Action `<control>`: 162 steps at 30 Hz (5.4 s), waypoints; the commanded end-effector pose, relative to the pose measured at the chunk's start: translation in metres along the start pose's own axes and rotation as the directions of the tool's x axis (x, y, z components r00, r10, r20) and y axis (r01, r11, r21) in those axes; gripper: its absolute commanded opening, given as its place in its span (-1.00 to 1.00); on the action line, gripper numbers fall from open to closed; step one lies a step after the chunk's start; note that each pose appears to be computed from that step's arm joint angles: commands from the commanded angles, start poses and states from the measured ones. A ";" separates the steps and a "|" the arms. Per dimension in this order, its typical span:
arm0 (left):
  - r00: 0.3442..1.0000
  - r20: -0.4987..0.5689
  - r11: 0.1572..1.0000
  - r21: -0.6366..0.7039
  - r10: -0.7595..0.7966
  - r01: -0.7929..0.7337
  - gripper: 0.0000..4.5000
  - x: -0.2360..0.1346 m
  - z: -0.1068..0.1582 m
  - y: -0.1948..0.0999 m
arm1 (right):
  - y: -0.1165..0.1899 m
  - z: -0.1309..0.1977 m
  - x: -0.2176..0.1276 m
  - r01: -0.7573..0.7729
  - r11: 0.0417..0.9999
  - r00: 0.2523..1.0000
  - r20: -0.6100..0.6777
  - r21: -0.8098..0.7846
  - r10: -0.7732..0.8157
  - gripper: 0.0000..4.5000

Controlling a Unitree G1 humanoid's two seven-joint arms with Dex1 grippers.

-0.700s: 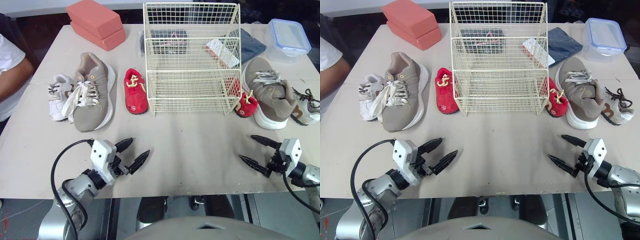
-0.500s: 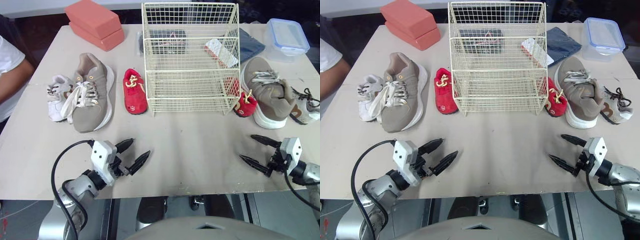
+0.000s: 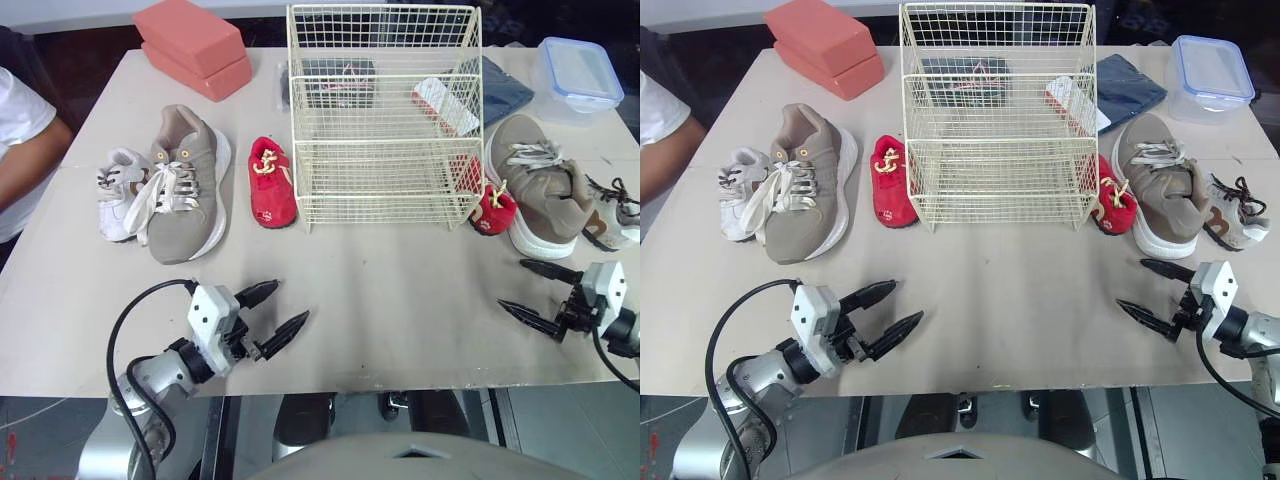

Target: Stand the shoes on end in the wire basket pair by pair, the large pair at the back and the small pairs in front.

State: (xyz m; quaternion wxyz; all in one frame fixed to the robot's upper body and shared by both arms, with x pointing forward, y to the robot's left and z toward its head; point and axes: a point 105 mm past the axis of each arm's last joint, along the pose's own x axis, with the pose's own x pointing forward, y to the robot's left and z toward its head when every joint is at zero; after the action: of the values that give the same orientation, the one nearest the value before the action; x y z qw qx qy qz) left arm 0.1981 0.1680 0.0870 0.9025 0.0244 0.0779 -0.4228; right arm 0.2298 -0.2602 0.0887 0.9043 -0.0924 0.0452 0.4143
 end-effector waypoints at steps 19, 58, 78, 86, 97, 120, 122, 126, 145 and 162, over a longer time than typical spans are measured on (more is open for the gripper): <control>0.879 0.028 0.845 0.290 -0.476 0.448 0.97 0.030 0.134 -0.012 | -0.037 0.054 -0.013 0.602 0.783 0.783 0.072 0.158 -0.617 1.00; 0.848 0.090 0.804 0.387 -0.521 0.453 1.00 0.047 0.179 -0.016 | -0.081 0.165 -0.043 0.688 0.713 0.597 0.454 0.135 -0.662 -0.99; 0.932 0.231 0.877 0.457 -0.279 0.149 1.00 -0.018 0.243 0.074 | 0.042 0.234 0.035 -0.157 0.617 0.907 0.135 -0.771 0.399 -0.99; 0.884 0.074 0.824 0.406 -0.461 0.395 1.00 0.010 0.218 0.039 | 0.066 0.233 0.050 -0.253 0.239 0.813 -0.072 -0.938 0.578 -0.99; 0.729 -0.232 0.622 0.395 -0.644 0.676 1.00 0.050 0.177 0.003 | 0.076 0.218 0.072 -0.347 0.096 0.722 -0.200 -0.933 0.662 -0.99; 0.651 -0.415 0.513 0.404 -0.635 0.758 -0.91 0.088 0.155 -0.013 | 0.076 0.231 0.087 -0.363 0.302 0.775 -0.105 -0.881 0.623 -1.00; 0.660 -0.385 0.519 0.412 -0.645 0.749 -0.91 0.089 0.159 -0.016 | 0.075 0.231 0.085 -0.352 0.316 0.780 -0.090 -0.881 0.619 -1.00; 0.691 -0.268 0.568 0.412 -0.672 0.712 -0.91 0.089 0.172 -0.023 | 0.070 0.239 0.077 -0.325 0.432 0.806 -0.007 -0.841 0.593 -0.45; 0.885 0.349 0.893 0.426 -0.309 0.144 -0.91 0.102 0.236 0.009 | 0.042 0.254 0.043 -0.073 0.949 0.888 0.413 -0.308 0.202 0.99; 0.791 0.606 0.862 0.442 -0.084 -0.247 -0.91 0.139 0.253 0.005 | 0.008 0.269 0.115 0.304 0.945 0.789 0.587 -0.119 -0.180 0.99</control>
State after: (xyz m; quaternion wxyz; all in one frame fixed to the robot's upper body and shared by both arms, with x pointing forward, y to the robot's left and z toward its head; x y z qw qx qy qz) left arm 0.3297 0.0408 0.3025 0.8712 0.1244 -0.2952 -0.3721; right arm 0.3001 -0.1091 0.3199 0.9046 -0.0649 -0.2547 0.3355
